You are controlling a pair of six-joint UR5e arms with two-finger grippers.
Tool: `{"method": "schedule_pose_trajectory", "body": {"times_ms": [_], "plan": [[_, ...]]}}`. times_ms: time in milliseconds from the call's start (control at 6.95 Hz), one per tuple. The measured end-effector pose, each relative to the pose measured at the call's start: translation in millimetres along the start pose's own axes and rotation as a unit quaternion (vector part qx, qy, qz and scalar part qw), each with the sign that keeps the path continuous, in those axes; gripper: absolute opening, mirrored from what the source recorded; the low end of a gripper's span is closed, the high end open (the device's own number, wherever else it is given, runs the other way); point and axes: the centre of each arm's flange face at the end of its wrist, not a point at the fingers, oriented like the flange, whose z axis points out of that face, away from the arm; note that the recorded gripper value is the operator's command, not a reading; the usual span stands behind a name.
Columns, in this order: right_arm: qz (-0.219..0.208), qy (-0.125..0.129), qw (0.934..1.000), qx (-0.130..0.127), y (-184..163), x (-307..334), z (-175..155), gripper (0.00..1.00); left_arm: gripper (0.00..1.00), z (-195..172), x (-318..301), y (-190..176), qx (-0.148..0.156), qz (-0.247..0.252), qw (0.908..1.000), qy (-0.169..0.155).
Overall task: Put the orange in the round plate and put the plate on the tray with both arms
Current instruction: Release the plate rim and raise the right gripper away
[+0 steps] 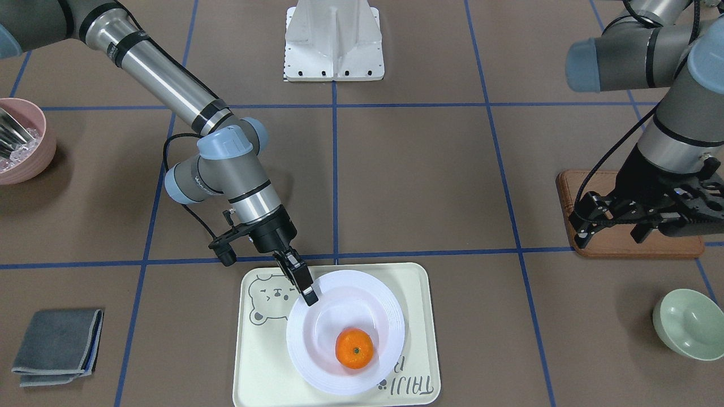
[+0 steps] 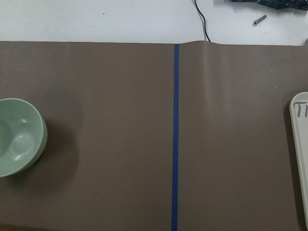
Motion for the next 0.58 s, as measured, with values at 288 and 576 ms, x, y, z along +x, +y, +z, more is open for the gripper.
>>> {"method": "schedule_pose_trajectory", "body": {"times_ms": [288, 576], "plan": [[-0.084, 0.088, 0.9923, -0.024, -28.1, -12.4, -26.1, 1.0, 0.99, 2.8, -5.2, 2.5, -0.003, -0.002, 1.0, -0.002], [-0.17, 0.198, 0.9622, -0.077, -89.6, -38.5, -71.2, 1.0, 0.99, 4.4, -9.2, 5.6, -0.004, -0.003, 1.0, -0.003]]}}
